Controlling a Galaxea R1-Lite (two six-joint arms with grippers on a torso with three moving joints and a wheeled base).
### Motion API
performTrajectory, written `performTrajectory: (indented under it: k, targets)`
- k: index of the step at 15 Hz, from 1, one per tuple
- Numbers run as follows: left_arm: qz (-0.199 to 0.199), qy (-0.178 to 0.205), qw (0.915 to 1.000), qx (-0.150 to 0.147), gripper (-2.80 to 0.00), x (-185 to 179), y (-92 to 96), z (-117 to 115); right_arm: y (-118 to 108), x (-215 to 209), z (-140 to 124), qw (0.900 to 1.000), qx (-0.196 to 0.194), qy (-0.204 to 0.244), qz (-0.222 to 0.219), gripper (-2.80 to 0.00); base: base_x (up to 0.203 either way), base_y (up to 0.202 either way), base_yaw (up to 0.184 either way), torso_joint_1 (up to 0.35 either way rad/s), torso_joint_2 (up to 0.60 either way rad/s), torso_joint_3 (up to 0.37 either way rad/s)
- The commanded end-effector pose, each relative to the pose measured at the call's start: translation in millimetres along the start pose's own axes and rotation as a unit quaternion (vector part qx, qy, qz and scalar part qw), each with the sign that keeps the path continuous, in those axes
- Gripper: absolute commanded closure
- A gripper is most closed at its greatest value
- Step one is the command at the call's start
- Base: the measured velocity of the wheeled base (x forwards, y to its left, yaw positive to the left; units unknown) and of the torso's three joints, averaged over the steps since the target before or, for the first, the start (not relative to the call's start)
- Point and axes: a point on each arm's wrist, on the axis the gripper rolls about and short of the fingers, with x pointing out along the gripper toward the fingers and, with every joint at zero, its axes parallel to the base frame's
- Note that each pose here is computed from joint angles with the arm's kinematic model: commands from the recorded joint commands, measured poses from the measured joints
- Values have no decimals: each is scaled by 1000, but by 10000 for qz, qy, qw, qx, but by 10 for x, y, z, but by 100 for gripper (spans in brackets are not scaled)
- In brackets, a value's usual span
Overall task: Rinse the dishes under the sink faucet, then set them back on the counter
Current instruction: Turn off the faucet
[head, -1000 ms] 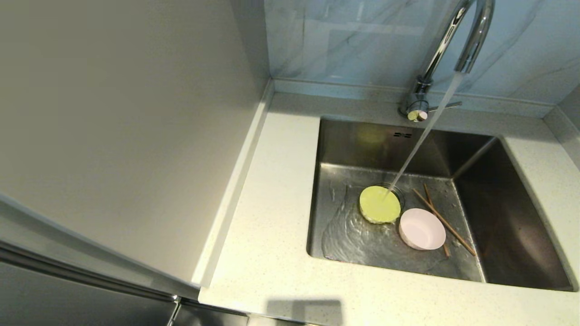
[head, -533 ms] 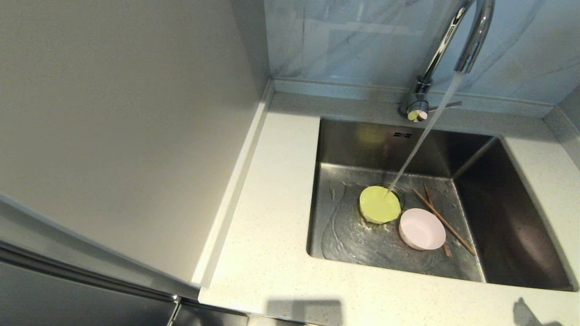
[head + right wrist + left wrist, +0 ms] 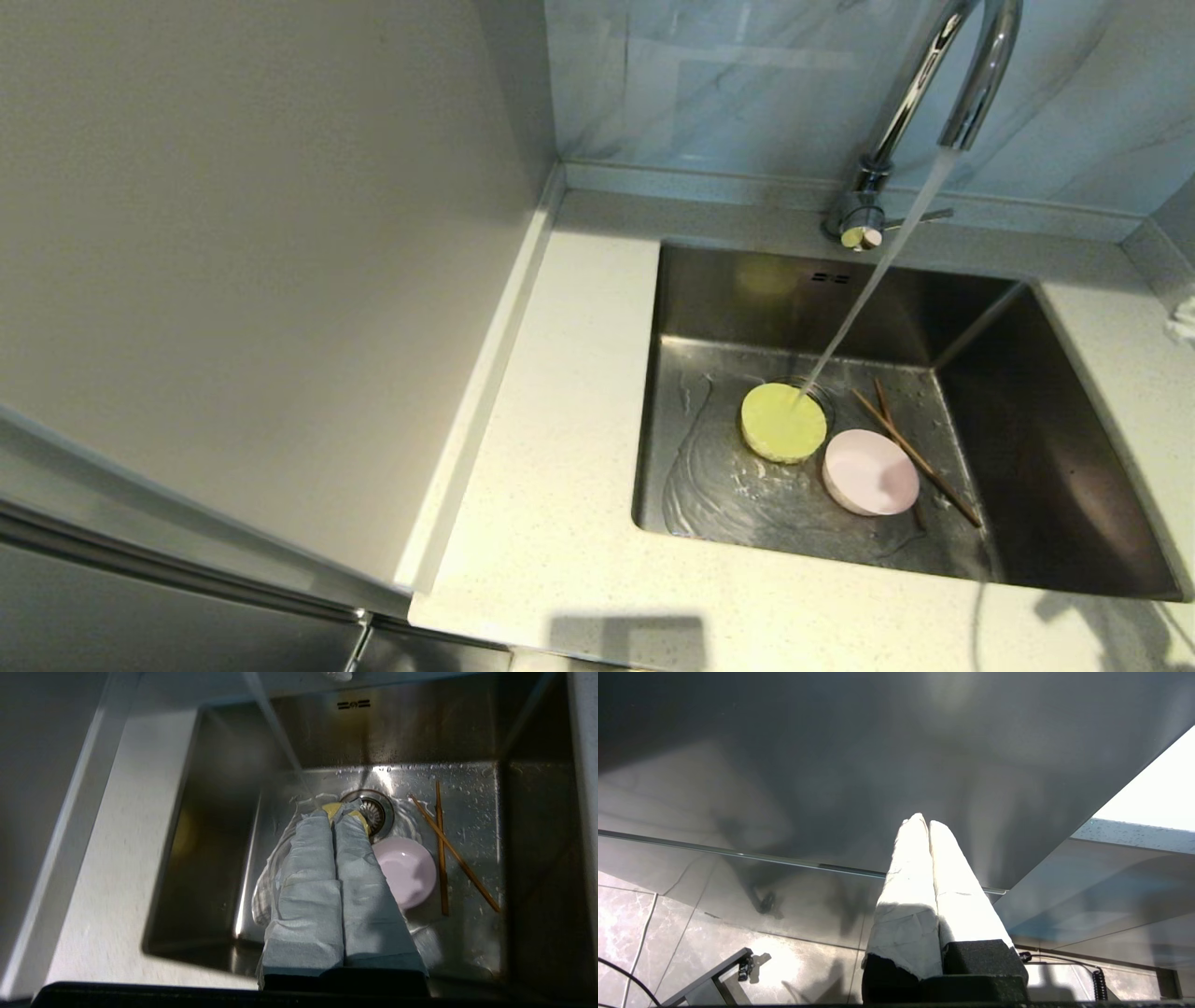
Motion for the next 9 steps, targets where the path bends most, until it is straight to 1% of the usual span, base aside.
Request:
performTrajectory:
  k: [1, 3, 5, 7, 9]
  targets:
    - [2, -17, 10000, -2, 0, -2, 0, 0, -45, 656, 193, 9979, 291, 495, -299, 0, 0, 0, 0, 0, 0, 0]
    - [2, -17, 10000, -2, 0, -2, 0, 0, -151, 940, 282, 9935, 567, 736, -660, 0, 0, 0, 0, 0, 0, 0]
    - [2, -17, 10000, -2, 0, -2, 0, 0, -334, 1099, 303, 9885, 741, 819, -1036, 0, 0, 0, 0, 0, 0, 0]
    - [2, -17, 10000, -2, 0, -2, 0, 0, -390, 1229, 373, 9866, 907, 765, -1120, 0, 0, 0, 0, 0, 0, 0]
    - [2, -17, 10000, -2, 0, -2, 0, 0, -416, 1415, 457, 9842, 1190, 672, -1127, 0, 0, 0, 0, 0, 0, 0]
